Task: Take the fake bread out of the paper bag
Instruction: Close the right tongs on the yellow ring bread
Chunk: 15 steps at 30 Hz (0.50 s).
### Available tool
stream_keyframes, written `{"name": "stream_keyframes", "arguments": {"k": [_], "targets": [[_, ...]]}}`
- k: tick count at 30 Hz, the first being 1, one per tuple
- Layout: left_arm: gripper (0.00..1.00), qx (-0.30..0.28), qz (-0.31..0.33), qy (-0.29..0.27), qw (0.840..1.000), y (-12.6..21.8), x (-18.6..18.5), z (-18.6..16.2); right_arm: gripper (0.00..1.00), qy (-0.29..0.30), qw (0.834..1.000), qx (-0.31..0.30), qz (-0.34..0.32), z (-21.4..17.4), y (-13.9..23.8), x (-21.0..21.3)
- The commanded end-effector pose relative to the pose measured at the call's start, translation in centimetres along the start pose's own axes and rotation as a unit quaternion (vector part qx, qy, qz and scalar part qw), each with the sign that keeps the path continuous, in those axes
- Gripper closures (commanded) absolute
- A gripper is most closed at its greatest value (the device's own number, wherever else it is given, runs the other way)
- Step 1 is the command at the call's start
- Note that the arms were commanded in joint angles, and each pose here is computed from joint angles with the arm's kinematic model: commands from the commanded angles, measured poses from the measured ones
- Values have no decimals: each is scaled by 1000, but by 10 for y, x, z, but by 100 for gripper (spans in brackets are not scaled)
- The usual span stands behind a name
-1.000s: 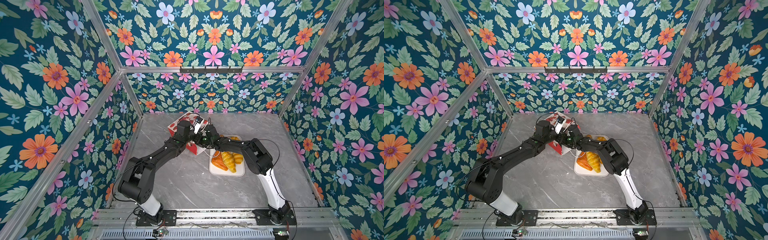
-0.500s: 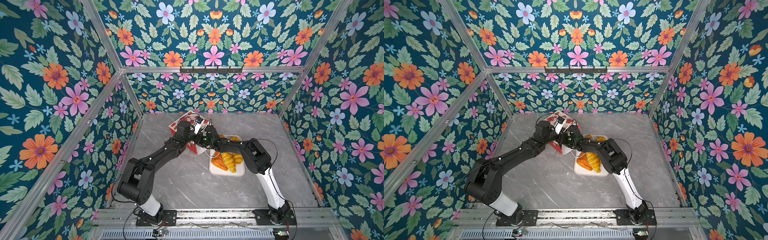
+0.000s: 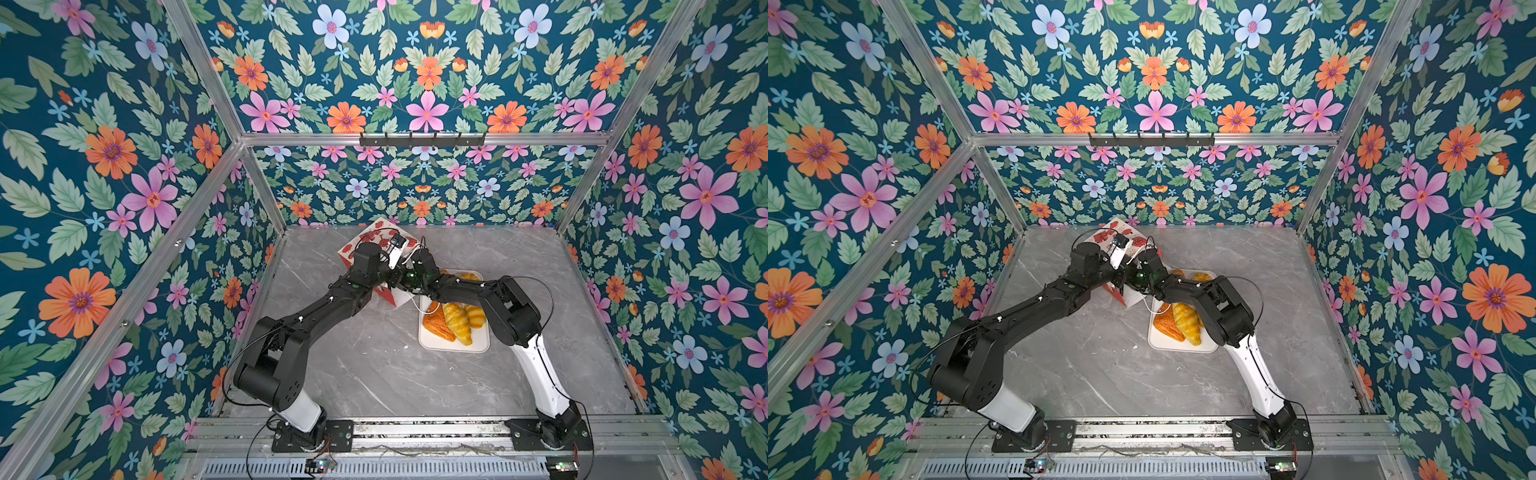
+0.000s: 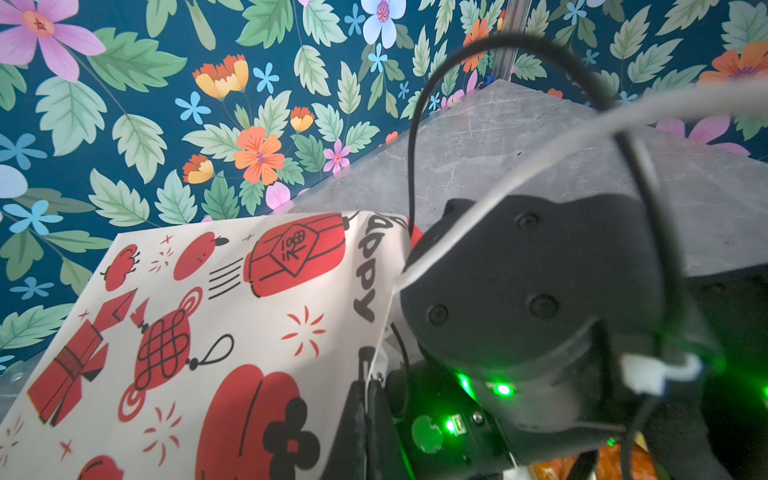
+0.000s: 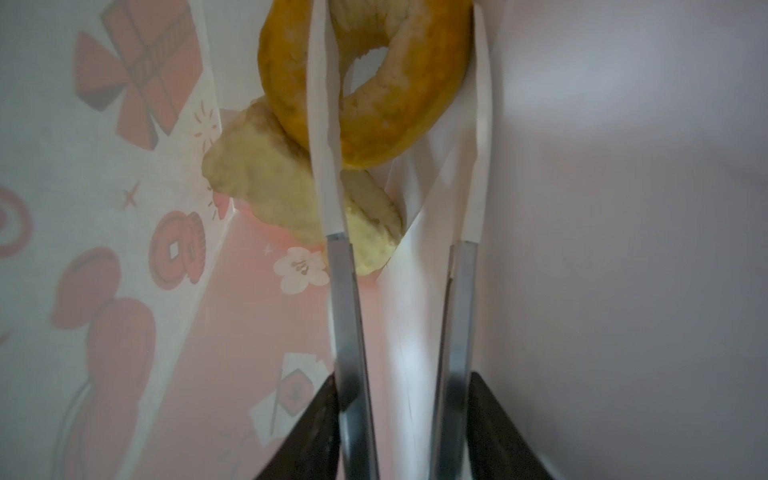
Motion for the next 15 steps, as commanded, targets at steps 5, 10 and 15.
{"name": "stream_keyframes", "arguments": {"k": [5,10,15], "targets": [[100,-14,-13,-2,1000,2,-3,5,63,-4,1000,10,26,2,2,4],[100,-12,-11,-5,1000,1,-3,4,67,-8,999,21,29,0,7,0],[100,-10,-9,-6,1000,1,-3,3,71,-10,999,29,32,-1,13,-2]]}}
Point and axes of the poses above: each gripper's point midway between its finger pads, its own y axis back along the fingers, its own x axis along the line the jaws close on, z = x × y, the point moved 9 cm from there along y, back along the fingers, and after that the axes turned 3 degrees about -y, right-handed, at the moved point
